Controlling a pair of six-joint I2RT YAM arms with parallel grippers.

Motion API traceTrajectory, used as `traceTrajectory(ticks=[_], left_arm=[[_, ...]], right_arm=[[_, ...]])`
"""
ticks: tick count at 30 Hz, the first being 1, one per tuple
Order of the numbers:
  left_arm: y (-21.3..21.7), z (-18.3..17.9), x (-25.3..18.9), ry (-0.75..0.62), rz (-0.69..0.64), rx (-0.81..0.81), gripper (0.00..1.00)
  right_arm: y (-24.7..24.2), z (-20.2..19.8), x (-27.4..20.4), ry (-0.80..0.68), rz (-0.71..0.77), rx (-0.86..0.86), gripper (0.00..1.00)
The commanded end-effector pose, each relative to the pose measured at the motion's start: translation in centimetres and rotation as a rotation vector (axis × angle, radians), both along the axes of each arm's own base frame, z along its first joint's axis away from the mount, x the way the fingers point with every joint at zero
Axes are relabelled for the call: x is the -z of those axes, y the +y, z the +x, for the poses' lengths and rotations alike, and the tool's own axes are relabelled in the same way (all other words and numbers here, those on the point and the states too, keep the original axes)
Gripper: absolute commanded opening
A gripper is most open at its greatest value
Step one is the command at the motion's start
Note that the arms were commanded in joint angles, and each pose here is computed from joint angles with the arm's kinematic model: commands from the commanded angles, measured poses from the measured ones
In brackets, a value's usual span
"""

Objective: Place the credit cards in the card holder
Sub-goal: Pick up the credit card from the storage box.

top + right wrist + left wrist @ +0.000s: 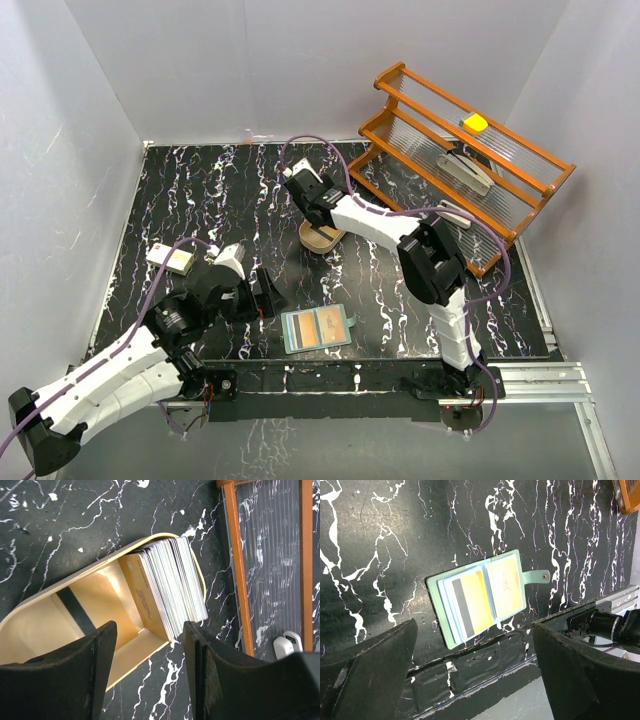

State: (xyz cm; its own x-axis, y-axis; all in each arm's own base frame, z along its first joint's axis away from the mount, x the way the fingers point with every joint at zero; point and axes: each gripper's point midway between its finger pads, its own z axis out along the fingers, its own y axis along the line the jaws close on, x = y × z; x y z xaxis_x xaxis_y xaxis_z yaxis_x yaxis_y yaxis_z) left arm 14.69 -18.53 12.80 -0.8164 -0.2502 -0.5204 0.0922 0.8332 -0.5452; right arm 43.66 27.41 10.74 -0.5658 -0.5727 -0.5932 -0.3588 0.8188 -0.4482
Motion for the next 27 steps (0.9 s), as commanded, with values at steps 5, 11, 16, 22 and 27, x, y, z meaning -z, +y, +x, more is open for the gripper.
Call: traceTrajectory(ticks=[5, 11, 16, 22, 27], left_arm=[[1.2, -0.1, -0.1, -0.026, 0.018, -0.031, 0.99], [1.6, 0.0, -0.2, -0.037, 0.029, -0.042, 0.99], [1.7, -0.2, 0.2, -0.026, 0.032, -0.044, 0.99], [1.6, -0.1, 0.2, -0.027, 0.023, -0.047, 0.99], [1.7, -0.2, 0.3, -0.020, 0.027, -0.047, 0.99]], right_arm=[[-1.7, 3.2, -1.1, -0.083, -0.112, 0.055, 0.55], [-2.4, 3.5, -0.5, -0.077, -0.141, 0.060, 0.52], [-2.4, 3.5, -0.8, -0.078, -0.136, 0.055, 0.47], [-2.0, 3.5, -1.6, -0.088, -0.111, 0.042, 0.37], [-2.1, 3.4, -1.7, -0.088, -0.117, 0.041, 0.31]])
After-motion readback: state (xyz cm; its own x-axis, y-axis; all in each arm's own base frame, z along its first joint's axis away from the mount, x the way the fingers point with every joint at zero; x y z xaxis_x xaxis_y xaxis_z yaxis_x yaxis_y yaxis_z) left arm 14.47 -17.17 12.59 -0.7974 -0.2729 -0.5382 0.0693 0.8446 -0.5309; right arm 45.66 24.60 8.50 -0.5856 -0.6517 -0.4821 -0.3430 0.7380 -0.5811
